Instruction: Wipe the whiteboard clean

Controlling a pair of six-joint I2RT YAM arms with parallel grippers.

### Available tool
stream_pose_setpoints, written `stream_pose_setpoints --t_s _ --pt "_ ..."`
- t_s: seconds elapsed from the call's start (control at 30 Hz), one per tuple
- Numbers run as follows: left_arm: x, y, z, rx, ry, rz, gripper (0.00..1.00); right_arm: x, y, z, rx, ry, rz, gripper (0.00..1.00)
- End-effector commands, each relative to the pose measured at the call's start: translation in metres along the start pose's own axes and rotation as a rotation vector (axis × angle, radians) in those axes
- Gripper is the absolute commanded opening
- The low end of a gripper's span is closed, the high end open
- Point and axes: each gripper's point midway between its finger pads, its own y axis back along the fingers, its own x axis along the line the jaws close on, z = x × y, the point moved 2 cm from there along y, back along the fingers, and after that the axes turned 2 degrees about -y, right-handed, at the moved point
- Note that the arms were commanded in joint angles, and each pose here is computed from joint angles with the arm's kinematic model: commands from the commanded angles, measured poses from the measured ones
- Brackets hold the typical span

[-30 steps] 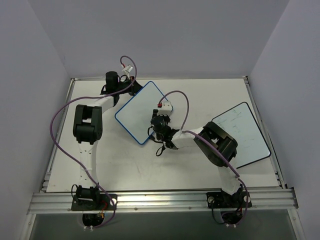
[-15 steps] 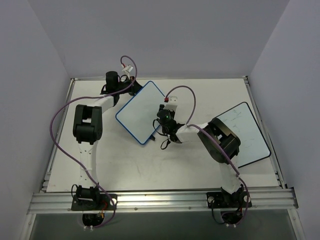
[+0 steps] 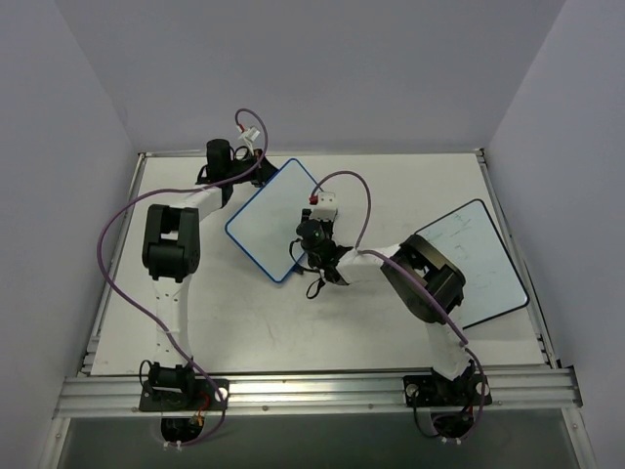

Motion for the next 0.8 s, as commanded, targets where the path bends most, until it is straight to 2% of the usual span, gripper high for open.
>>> stream_pose_setpoints --t_s 0.0,0.4,0.6,0.77 --pt "-0.033 -0.003 0.023 -0.017 -0.09 -0.055 0.02 0.049 0.029 -0.039 0.104 0.038 0.169 0.0" --pt "-0.034 -0.003 0.023 -0.02 -0.089 -0.057 0.02 0.106 0.09 -0.062 0.139 0.048 0.319 0.0" --pt "-0.034 -0.003 0.024 -0.025 -0.084 -0.053 0.02 0.114 0.106 -0.047 0.126 0.042 0.342 0.0" --pt "-0.032 -0.003 0.027 -0.033 -0.072 -0.032 0.02 0.103 0.102 -0.022 0.09 0.043 0.294 0.0"
